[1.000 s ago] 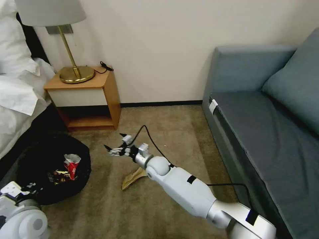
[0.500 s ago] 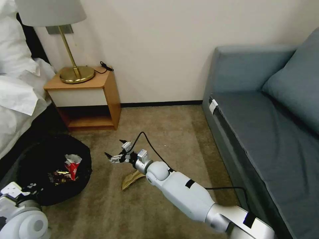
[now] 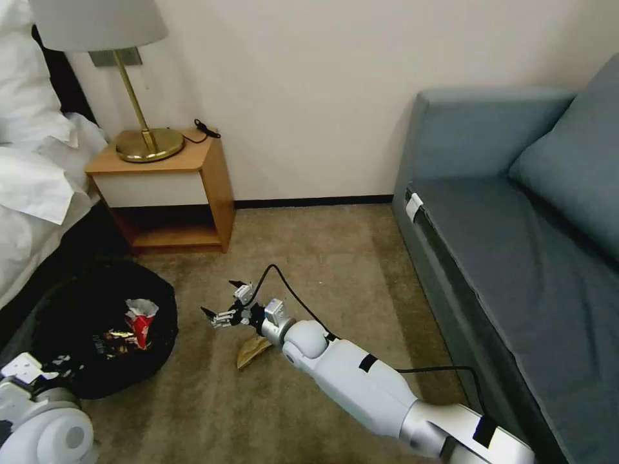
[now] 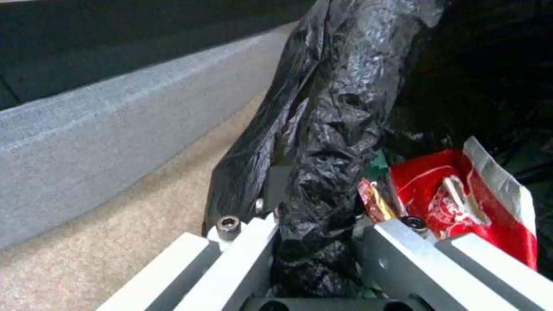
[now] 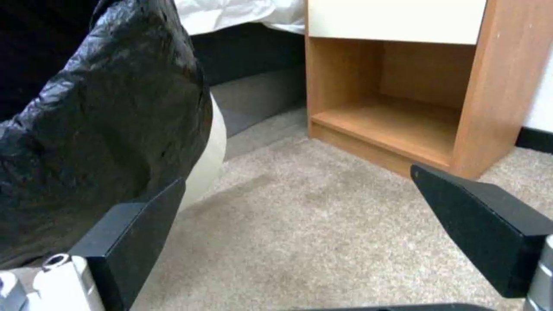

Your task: Pick up the trash bin, then pick up the garbage on the floor and place it into the trash bin.

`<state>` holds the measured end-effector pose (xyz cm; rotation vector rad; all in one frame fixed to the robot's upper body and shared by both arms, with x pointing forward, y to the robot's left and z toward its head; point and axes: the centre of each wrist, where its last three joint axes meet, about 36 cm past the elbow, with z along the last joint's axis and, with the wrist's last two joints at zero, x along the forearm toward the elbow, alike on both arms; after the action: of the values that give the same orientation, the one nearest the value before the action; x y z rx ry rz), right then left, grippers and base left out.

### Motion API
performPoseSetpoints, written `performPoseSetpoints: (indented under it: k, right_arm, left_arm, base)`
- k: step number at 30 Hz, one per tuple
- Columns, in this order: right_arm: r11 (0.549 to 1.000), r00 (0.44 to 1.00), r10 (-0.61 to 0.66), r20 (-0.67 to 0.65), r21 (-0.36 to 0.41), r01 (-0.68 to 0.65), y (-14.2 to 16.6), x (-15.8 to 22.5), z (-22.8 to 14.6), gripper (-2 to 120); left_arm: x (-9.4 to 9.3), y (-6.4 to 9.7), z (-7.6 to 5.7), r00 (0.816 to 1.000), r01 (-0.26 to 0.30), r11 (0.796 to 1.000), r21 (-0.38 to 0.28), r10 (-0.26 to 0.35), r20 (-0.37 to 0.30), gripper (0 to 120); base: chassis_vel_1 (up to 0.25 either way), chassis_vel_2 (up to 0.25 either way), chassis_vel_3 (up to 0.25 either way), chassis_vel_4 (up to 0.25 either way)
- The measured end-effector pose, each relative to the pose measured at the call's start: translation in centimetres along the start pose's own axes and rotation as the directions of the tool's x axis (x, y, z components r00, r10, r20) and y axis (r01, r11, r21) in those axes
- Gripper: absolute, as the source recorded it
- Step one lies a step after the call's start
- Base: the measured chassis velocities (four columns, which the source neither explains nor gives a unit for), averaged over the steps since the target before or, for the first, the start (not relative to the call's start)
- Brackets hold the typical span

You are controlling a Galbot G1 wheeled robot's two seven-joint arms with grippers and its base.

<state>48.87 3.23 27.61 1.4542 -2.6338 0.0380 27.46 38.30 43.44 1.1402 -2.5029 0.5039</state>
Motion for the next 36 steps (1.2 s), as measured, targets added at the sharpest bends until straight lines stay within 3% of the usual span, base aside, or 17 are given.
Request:
performPoseSetpoints:
  k: [36]
  right_arm:
    - [0.996, 0.994, -0.044, -0.102, 0.066, 0.051, -0.6, 1.4, 3.2, 100]
  left_arm:
    - [-0.3, 0.2, 0.2, 1.0, 0.003, 1.0, 0.003, -0.003, -0.006, 0]
  base:
    - [-0.04, 0.033, 0.042, -0.037]
